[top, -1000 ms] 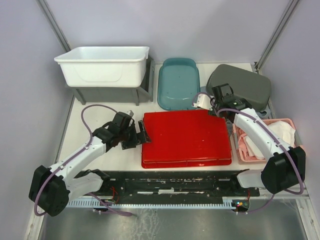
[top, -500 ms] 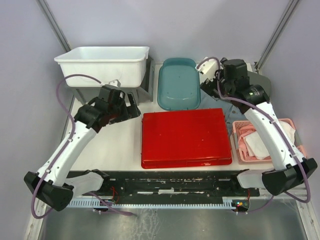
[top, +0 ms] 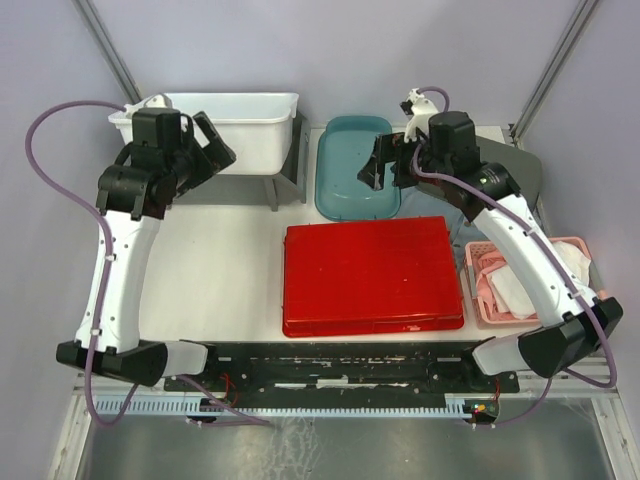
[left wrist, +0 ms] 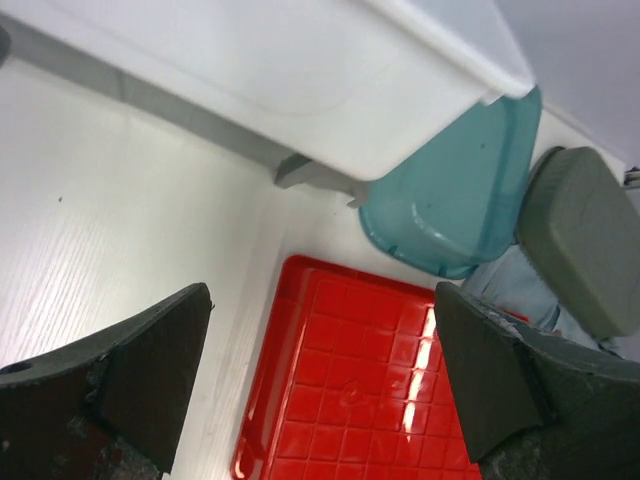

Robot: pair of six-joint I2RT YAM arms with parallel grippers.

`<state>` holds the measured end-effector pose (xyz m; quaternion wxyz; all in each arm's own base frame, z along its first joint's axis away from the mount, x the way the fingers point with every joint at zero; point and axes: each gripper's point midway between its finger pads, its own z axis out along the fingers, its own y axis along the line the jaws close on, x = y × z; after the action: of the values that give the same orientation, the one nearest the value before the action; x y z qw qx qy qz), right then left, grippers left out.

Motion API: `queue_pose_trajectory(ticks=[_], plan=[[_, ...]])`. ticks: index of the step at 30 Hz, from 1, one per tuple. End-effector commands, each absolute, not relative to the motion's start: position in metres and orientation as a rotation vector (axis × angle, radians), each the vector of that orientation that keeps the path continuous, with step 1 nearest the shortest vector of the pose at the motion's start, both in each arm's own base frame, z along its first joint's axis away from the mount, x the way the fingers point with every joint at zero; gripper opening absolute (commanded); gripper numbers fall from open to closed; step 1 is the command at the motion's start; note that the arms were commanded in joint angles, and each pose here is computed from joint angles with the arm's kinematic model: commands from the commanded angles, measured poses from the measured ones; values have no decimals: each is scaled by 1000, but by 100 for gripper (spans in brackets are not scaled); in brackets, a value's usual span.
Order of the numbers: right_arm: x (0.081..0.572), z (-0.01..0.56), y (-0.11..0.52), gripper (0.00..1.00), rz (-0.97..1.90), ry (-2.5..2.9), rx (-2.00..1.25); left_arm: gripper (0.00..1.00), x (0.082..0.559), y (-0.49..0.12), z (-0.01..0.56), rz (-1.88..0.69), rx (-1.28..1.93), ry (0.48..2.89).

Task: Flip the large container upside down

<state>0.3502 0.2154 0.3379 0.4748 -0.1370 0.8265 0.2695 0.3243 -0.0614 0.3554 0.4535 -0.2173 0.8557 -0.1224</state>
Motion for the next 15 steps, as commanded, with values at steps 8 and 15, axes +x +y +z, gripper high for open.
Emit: queue_pose_trajectory(ticks=[8, 15], plan=[[341, 323, 219, 99, 723, 2087, -211, 97, 403, -7, 418, -44, -854, 1884], [330, 310, 211, 99, 690, 2120, -221, 96, 457, 8, 391, -40, -981, 1831]])
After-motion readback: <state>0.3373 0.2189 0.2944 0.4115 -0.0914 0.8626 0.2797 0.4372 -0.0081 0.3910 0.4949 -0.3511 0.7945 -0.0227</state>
